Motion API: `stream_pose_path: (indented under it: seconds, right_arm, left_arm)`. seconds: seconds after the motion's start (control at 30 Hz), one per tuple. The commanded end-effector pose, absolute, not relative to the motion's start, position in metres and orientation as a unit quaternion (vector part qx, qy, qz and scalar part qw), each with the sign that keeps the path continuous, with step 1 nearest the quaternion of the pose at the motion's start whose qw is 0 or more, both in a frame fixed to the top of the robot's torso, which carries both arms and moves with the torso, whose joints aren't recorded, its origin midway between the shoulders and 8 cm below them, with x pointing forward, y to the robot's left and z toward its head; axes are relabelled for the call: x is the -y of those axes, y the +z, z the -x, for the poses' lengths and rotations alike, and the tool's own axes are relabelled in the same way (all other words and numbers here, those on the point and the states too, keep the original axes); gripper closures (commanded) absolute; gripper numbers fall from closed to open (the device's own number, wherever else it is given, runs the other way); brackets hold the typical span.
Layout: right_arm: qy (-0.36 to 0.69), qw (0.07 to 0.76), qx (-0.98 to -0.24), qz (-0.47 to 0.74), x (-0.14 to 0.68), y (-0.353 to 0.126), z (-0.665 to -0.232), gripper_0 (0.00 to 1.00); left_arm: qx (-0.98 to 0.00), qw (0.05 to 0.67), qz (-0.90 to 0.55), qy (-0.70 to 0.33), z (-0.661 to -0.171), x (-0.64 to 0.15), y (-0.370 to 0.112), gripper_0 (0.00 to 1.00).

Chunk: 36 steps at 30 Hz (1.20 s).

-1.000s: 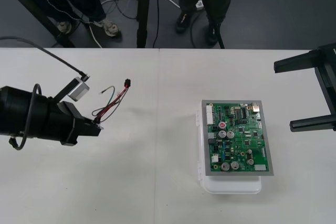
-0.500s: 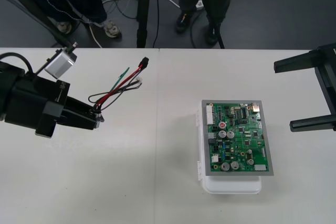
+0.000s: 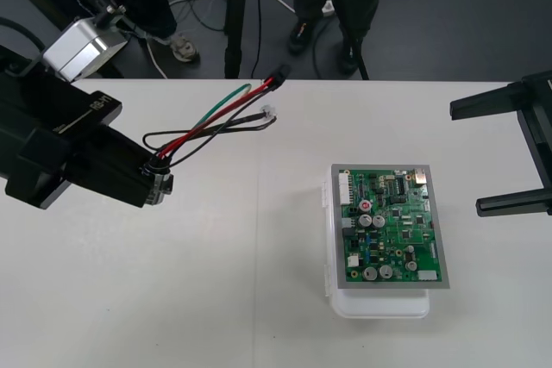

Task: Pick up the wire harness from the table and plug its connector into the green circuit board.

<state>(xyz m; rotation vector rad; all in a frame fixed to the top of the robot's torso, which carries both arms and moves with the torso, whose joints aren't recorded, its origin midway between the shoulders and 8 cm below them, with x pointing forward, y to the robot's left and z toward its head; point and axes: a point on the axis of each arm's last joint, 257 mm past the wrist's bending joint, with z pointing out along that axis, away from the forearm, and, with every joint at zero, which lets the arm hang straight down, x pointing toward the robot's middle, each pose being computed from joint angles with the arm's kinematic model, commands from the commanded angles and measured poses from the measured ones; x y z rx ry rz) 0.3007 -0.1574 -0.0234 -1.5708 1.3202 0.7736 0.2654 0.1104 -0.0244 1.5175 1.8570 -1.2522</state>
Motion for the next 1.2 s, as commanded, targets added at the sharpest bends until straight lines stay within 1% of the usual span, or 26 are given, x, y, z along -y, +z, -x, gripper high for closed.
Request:
stream_pose_path:
  seconds: [0.03,0.43,0.57,0.6,0.73,1.0,1.2]
  right_arm:
    - [0.297,0.450,-0.545,0.642,0.164,-0.019,-0.299,0.00]
    - [0.297,0.450,-0.545,0.642,0.164,-0.019,-0.299,0.00]
    - [0.297,0.450,-0.545,0.642,0.164,-0.019,-0.299,0.00]
    - [0.316,0.439,-0.556,0.631,0.164,-0.034,-0.296,0.00]
    - [0.318,0.437,-0.554,0.633,0.163,-0.034,-0.295,0.00]
    - [0.334,0.452,-0.537,0.629,0.164,-0.013,-0.299,0.00]
    - [0.352,0.440,-0.525,0.637,0.177,0.000,-0.315,0.00]
  left_arm:
    - [-0.641,0.191,-0.597,-0.443,-0.240,-0.104,-0.011,1.00]
    - [-0.628,0.159,-0.602,-0.466,-0.226,-0.084,-0.022,1.00]
    - [-0.627,0.172,-0.598,-0.470,-0.232,-0.077,-0.021,1.00]
    - [-0.626,0.174,-0.598,-0.469,-0.233,-0.076,-0.021,1.00]
    - [-0.623,0.181,-0.591,-0.479,-0.239,-0.071,-0.019,1.00]
    - [-0.623,0.187,-0.589,-0.479,-0.246,-0.073,-0.019,1.00]
    - [-0.624,0.193,-0.585,-0.480,-0.252,-0.074,-0.018,1.00]
